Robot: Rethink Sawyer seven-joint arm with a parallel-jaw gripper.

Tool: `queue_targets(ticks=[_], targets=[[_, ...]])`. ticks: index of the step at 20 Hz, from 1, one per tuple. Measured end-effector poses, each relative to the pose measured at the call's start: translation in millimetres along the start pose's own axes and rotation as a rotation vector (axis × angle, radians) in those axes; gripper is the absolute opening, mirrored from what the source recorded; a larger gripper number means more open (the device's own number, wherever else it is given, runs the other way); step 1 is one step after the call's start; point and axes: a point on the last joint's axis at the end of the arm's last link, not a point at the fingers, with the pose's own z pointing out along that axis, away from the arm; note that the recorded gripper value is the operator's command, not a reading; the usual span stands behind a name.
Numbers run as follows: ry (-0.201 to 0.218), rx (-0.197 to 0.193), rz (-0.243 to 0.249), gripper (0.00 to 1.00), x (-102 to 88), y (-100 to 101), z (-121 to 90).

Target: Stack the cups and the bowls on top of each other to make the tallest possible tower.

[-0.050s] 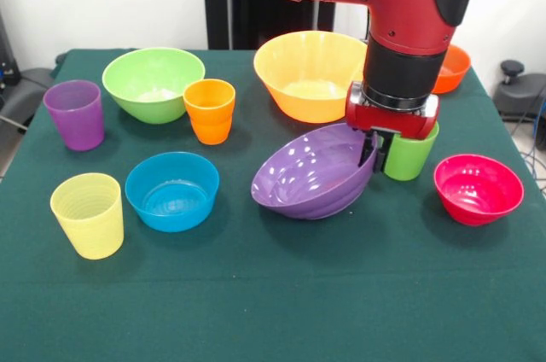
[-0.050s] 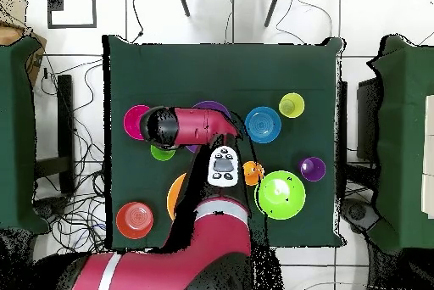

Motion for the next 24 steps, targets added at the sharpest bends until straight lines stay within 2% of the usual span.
queue_targets(ticks=[4, 8, 17, 24], targets=[[-0.005, -0.002, -0.001, 0.00, 0.4, 0.9, -2.1], [-0.006, 0.018, -0.025, 0.00, 7.1, 4.3, -0.1], [-0.023, 0.125, -0.136, 0.00, 36.8, 21.7, 8.3], [-0.015, 0.190, -0.172, 0.00, 47.3, 21.9, 13.1]])
